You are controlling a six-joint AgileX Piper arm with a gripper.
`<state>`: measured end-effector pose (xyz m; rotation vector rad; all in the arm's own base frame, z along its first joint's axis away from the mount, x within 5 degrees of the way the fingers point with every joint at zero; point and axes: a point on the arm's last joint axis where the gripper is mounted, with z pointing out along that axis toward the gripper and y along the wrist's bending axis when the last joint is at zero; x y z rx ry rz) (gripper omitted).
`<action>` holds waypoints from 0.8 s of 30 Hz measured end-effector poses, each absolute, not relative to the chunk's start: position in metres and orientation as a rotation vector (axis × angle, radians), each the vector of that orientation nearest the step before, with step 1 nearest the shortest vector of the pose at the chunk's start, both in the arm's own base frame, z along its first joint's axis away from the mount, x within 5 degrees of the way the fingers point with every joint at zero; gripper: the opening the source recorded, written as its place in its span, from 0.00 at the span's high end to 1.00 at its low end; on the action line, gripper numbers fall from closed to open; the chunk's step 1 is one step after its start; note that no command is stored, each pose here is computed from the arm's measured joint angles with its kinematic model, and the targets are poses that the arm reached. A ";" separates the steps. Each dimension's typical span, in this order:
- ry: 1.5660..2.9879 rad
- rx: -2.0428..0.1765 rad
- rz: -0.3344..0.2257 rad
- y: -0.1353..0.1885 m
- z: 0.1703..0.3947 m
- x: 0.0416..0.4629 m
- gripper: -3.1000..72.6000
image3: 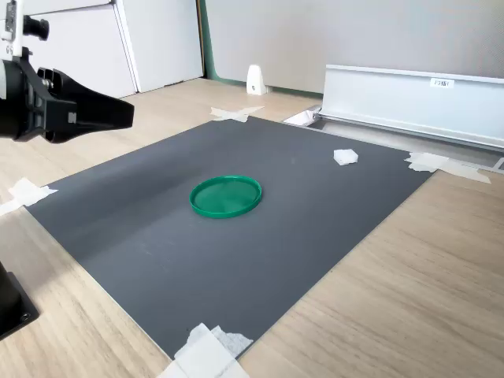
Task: Grasp a white terminal and put it on the green lid.
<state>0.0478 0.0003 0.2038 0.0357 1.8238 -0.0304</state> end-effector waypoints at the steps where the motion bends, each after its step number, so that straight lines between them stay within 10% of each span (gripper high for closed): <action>1: 1.824 0.036 -0.030 0.000 0.204 0.048 0.97; 24: 1.820 0.027 -0.033 0.001 0.214 0.045 0.97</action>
